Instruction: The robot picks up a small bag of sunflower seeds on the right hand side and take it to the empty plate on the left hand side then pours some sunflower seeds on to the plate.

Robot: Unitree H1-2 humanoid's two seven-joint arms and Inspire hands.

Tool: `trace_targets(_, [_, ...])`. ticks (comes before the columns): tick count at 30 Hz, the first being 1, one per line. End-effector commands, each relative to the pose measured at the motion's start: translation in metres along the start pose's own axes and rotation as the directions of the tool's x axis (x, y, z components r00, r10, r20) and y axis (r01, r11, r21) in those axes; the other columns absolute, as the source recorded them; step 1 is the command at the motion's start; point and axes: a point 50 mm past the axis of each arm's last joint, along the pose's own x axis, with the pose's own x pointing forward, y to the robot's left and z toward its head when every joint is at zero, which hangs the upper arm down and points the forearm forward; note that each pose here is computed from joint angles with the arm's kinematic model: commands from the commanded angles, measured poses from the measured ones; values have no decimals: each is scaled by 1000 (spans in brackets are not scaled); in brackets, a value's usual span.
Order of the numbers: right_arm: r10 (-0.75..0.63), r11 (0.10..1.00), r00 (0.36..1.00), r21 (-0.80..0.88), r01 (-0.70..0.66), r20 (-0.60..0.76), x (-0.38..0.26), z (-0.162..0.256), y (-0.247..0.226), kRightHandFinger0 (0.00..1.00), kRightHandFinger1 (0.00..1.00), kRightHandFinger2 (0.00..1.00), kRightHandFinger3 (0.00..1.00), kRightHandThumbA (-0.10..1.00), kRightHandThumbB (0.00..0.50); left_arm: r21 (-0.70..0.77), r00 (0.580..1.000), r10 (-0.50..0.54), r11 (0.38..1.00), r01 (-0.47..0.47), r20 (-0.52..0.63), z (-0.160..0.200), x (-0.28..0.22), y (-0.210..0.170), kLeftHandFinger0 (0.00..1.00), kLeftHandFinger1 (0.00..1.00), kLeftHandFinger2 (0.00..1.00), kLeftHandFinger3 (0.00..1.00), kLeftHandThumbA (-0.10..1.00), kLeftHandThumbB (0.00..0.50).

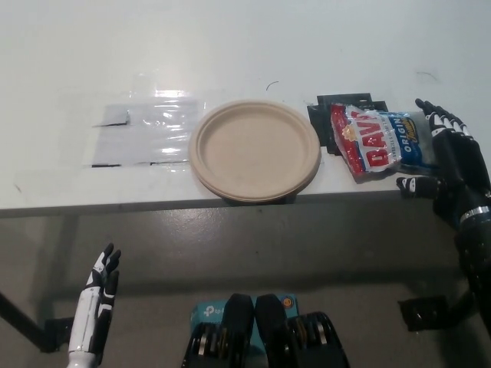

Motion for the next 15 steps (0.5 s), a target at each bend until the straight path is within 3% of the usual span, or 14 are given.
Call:
trace_targets(1, [-64,998,997,11,64,48,19,15,-22,1000,1000,1000,1000,1000,307,13,999,-2,1000,1,49,6,-1,4,1000,1000,1000,1000,1000,49])
trace_targets(15, [-53,999,998,-1,53,38,28,15,-21,1000,1000,1000,1000,1000,310,14,998,-4,1000,3,57,6,0,4,1000,1000,1000,1000,1000,36])
